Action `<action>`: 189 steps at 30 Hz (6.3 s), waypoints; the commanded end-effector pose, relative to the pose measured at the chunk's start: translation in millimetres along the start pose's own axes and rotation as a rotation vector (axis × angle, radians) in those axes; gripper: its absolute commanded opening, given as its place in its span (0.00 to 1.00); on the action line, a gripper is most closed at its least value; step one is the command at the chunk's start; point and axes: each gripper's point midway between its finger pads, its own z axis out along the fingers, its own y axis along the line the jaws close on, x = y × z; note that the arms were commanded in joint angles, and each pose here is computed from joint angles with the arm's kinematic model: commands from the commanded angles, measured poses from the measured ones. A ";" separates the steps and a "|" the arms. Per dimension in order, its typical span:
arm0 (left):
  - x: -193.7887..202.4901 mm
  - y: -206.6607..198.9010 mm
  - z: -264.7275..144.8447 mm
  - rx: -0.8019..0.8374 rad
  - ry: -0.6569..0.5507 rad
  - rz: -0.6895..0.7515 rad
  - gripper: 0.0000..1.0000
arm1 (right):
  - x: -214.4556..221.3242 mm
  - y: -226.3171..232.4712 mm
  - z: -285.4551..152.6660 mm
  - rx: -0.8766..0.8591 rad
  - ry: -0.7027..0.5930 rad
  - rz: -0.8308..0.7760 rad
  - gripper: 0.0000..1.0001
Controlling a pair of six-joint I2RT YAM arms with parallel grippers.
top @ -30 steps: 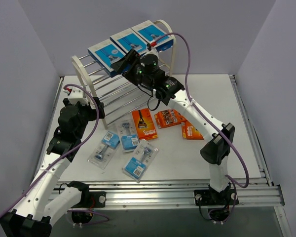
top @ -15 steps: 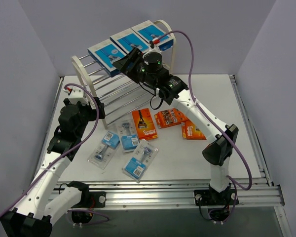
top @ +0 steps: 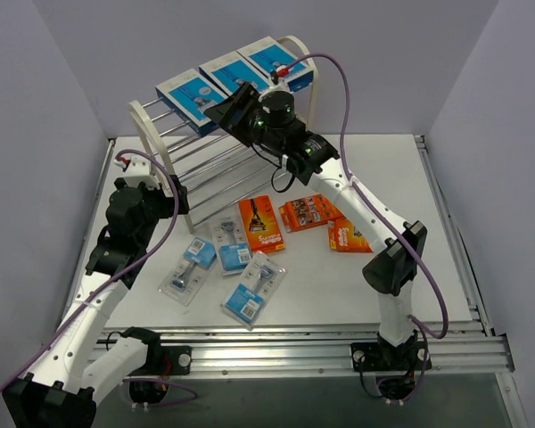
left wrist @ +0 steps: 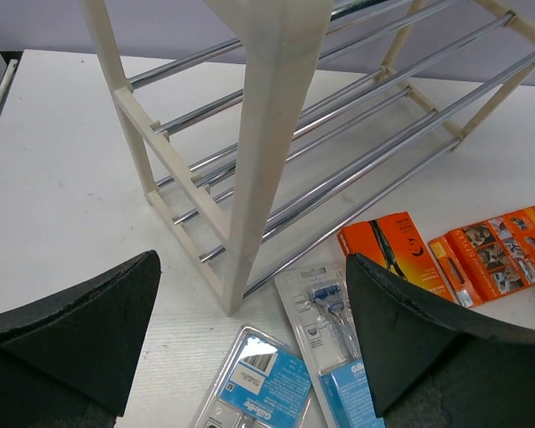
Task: Place and organize the shaving razors onto the shelf
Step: Place the shaving razor onto shelf, then grab a shaving razor with the right arm
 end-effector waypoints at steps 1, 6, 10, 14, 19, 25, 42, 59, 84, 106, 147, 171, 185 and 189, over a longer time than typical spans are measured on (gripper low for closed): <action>-27.5 -5.7 -2.3 0.022 -0.061 -0.018 0.94 | -17.1 25.6 -2.2 -0.089 -0.038 0.005 0.57; -26.7 -5.8 -1.9 0.024 -0.057 -0.021 0.94 | -18.4 25.2 -3.3 -0.089 -0.038 0.005 0.57; -26.8 -5.7 -2.3 0.024 -0.057 -0.021 0.94 | -15.5 22.0 -4.9 -0.083 -0.029 0.005 0.59; -29.1 -5.1 -4.6 0.024 -0.065 -0.021 0.94 | -17.3 23.4 -12.9 -0.088 -0.038 0.001 0.65; -31.8 -3.0 -7.8 0.019 -0.077 -0.019 0.94 | -23.7 29.1 -31.0 -0.090 -0.055 -0.022 0.69; -36.7 0.9 -11.9 0.012 -0.101 -0.013 0.94 | -30.1 28.0 -57.6 -0.073 -0.073 -0.047 0.73; -48.9 11.0 -28.5 -0.025 -0.173 0.005 0.94 | 62.1 -130.7 -161.5 0.209 0.137 -0.178 0.75; -61.5 2.7 -49.1 0.003 -0.227 -0.004 0.94 | 128.9 -296.5 -259.3 0.627 0.160 -0.227 0.71; -76.8 -20.6 -67.8 0.138 -0.258 -0.038 0.94 | 174.0 -284.2 -188.3 0.179 0.499 -0.436 0.66; -72.7 -24.0 -63.4 0.153 -0.238 -0.030 0.94 | 260.0 -252.1 -186.5 0.359 0.597 -0.695 0.48; -75.0 -11.3 -65.8 0.091 -0.291 -0.012 0.94 | 257.6 -267.9 -215.6 -0.661 0.952 -1.706 0.57; -81.4 -16.1 -73.5 0.124 -0.312 -0.022 0.94 | 289.0 -304.1 -188.3 -0.644 1.040 -1.663 0.46; -80.8 -15.3 -73.8 0.119 -0.312 -0.023 0.94 | 291.9 -299.5 -206.2 -0.577 1.083 -1.558 0.00; -80.4 -15.3 -73.3 0.119 -0.311 -0.022 0.94 | 284.3 -283.5 -206.6 -0.527 1.024 -1.520 0.00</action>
